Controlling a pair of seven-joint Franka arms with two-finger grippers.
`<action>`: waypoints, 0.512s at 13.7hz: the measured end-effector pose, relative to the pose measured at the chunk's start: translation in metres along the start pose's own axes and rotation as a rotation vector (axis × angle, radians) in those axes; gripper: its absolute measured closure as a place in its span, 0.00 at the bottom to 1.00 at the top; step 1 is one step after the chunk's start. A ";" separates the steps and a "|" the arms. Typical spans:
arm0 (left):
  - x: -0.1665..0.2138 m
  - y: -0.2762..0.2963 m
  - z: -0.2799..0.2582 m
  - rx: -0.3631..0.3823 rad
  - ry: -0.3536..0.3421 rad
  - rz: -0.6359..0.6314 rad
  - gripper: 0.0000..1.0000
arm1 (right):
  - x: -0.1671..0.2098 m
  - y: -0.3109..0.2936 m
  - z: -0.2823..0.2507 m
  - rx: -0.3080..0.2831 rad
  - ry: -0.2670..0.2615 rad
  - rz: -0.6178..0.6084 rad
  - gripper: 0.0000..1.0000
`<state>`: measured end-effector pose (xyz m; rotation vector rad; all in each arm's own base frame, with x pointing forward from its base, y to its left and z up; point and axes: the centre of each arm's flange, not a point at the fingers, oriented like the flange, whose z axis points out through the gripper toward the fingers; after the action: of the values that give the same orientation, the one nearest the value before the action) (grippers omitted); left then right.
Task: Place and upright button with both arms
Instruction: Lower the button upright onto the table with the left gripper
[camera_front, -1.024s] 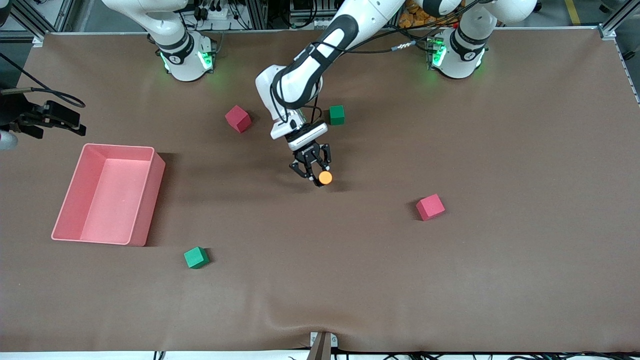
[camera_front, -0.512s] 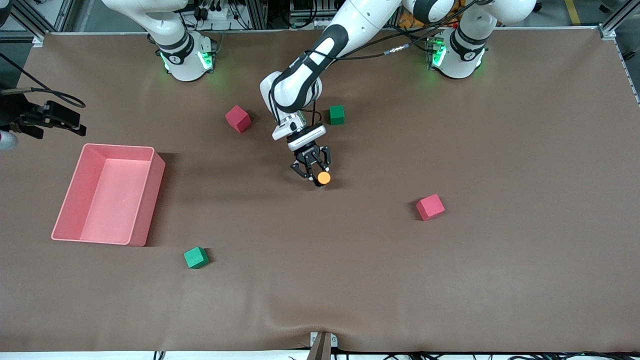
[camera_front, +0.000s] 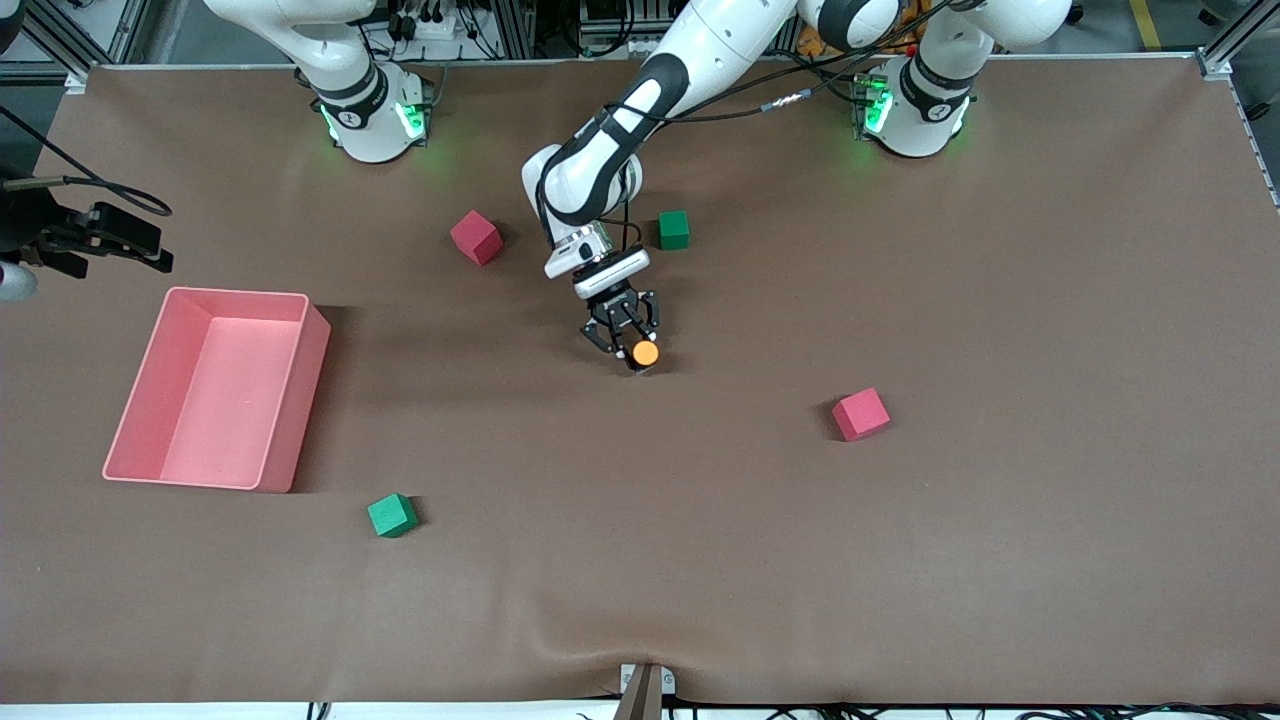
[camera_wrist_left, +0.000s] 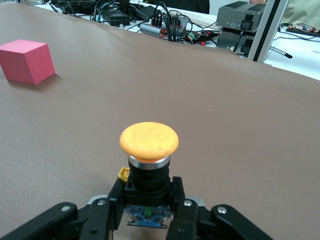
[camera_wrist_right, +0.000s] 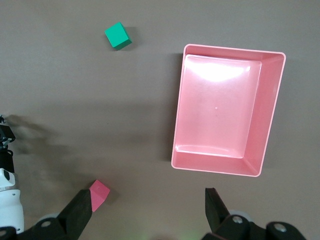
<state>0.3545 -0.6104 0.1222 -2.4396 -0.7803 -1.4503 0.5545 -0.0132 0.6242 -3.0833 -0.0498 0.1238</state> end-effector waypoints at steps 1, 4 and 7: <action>-0.001 0.000 0.000 -0.001 0.000 -0.004 0.59 | 0.000 0.000 0.000 0.000 0.000 0.000 0.00; -0.004 0.001 -0.002 -0.006 0.001 -0.001 0.59 | 0.000 0.000 0.000 0.000 0.000 0.000 0.00; -0.014 -0.003 0.000 -0.012 0.015 0.017 0.59 | 0.000 0.000 0.000 0.000 0.000 0.000 0.00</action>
<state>0.3479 -0.6119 0.1100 -2.4350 -0.7486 -1.4693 0.5545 -0.0131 0.6242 -3.0833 -0.0501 0.1239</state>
